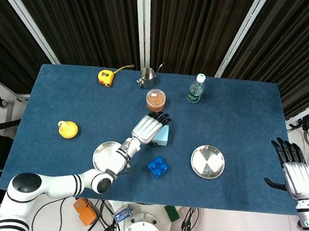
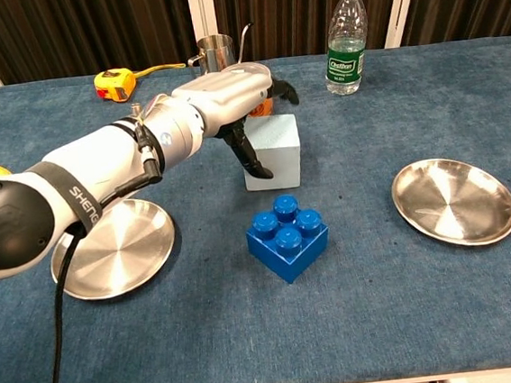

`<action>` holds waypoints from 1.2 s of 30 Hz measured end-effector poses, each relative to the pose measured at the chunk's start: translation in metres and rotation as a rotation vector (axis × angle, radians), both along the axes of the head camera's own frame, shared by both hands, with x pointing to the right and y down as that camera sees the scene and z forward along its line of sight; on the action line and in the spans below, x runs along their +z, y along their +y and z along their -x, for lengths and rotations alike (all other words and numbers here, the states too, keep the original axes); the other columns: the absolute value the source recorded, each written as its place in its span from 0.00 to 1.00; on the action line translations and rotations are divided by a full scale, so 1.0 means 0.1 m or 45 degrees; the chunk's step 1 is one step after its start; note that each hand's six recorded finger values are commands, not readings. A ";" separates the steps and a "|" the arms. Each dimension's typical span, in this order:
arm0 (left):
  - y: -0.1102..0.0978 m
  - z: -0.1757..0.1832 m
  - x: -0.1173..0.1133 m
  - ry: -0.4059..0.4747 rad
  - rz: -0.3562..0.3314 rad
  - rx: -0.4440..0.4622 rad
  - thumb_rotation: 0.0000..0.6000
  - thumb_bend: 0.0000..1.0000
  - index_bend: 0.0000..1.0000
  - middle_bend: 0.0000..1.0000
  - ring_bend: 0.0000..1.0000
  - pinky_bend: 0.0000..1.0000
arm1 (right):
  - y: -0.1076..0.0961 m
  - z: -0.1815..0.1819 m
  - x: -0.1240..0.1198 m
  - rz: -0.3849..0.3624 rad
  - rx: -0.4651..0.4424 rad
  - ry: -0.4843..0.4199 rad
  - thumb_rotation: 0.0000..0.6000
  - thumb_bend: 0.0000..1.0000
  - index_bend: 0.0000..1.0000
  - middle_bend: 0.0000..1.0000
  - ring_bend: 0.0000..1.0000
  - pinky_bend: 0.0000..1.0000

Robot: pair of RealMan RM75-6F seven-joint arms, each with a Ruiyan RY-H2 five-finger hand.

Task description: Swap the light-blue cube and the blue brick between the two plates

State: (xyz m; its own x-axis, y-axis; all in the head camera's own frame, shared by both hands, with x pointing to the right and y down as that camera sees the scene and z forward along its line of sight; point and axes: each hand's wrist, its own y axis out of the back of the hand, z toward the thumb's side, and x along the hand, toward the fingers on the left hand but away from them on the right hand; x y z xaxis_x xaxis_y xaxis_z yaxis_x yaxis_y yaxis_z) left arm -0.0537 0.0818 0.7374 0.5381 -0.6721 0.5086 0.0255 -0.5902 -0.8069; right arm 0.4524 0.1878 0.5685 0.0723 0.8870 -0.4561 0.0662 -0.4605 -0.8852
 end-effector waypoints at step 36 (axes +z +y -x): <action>0.80 1.76 -0.62 -0.124 0.005 -0.046 1.00 0.28 0.53 0.49 0.48 0.55 | 0.12 0.22 0.13 0.029 -0.079 0.068 1.00 0.21 0.00 0.00 0.00 0.01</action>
